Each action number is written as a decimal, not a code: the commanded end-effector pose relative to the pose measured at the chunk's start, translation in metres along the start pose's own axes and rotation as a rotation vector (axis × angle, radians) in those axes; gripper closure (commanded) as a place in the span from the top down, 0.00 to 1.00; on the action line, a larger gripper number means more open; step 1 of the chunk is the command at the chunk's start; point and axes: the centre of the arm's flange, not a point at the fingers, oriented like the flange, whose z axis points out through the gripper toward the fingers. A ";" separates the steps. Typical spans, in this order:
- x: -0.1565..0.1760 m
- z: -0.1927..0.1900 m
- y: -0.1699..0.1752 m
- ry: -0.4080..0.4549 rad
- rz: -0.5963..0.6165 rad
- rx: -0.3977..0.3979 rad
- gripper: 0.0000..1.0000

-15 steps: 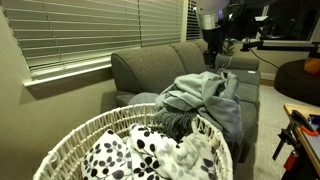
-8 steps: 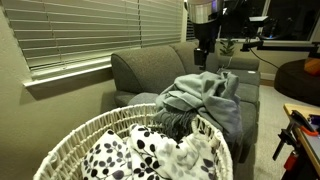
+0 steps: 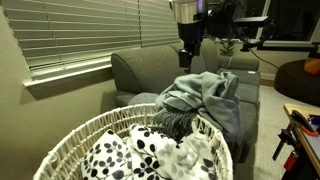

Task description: Put the green blanket in the basket on the couch

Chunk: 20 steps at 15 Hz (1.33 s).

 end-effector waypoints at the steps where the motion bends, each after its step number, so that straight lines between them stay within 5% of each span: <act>1: 0.029 0.004 -0.022 0.017 -0.043 0.040 1.00; 20: 0.043 0.030 -0.098 -0.088 -0.121 0.150 1.00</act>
